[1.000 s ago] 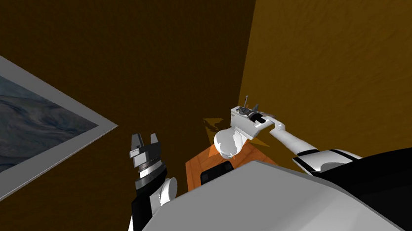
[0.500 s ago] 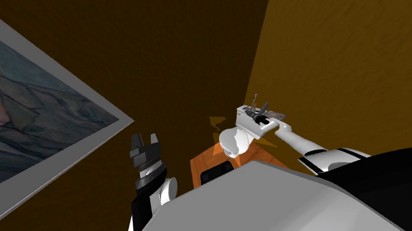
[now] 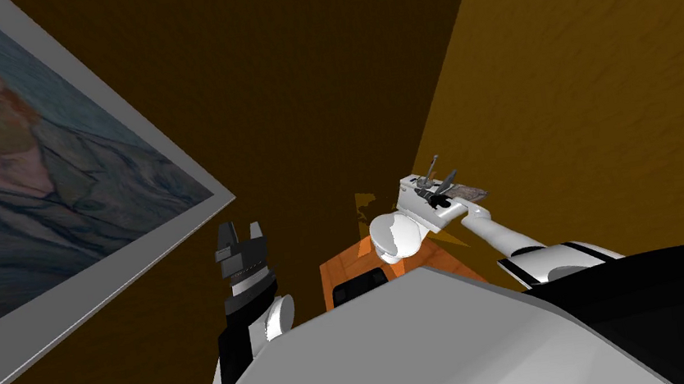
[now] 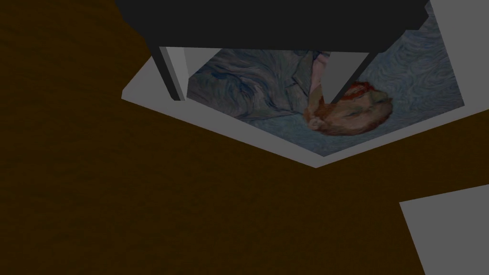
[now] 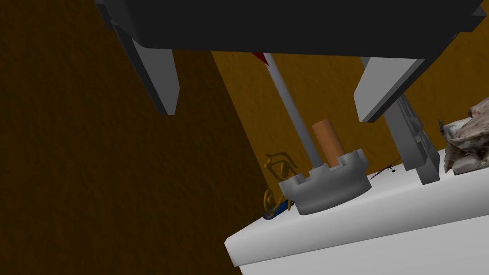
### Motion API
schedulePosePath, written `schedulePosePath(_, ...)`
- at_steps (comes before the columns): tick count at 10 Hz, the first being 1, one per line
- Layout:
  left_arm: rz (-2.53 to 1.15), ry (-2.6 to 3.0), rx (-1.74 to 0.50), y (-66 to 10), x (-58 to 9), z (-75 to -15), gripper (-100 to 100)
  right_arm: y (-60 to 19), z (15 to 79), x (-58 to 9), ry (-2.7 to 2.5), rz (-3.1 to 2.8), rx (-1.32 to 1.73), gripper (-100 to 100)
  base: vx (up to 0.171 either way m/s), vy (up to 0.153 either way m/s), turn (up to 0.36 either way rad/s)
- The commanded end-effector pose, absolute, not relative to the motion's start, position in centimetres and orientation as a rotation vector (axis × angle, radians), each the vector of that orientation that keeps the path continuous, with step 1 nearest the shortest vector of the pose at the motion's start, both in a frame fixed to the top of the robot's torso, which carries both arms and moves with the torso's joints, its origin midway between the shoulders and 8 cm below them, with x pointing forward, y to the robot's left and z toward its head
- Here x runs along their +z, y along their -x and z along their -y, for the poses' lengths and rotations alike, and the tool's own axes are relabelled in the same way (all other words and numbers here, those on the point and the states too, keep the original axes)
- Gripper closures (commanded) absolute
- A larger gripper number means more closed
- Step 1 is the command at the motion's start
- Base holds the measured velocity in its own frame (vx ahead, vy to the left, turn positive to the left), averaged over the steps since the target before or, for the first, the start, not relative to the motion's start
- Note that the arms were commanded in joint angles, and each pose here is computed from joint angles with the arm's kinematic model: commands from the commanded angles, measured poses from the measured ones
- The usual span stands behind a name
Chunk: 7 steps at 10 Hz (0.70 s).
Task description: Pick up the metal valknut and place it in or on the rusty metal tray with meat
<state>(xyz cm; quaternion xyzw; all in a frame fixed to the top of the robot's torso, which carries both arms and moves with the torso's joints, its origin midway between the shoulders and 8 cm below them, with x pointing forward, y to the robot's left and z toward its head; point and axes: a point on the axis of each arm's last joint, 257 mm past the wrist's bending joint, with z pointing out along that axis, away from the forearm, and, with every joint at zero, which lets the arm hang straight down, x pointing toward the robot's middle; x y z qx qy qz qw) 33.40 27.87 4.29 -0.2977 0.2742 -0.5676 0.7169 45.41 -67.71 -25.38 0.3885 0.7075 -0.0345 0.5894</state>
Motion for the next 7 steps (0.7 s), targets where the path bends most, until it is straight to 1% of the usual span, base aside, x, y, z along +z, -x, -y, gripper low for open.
schedulePosePath(1, -0.607, 0.659, -1.256, -33.4, 4.3, -27.9, 0, -43.7, 69.8, -26.9, -0.95, -1.679, -0.155, -100, 0.054, 0.073, 0.06)
schedulePosePath(3, -0.607, 0.659, -1.256, -33.4, 4.3, -27.9, 0, -41.5, 72.6, -28.2, -1.002, -1.71, -0.242, -100, 0.036, -0.005, 0.117)
schedulePosePath(7, -0.607, 0.659, -1.256, -33.4, 4.3, -27.9, 0, -41.5, 72.6, -28.2, -1.002, -1.71, -0.242, -100, 0.002, 0.0, -0.017)
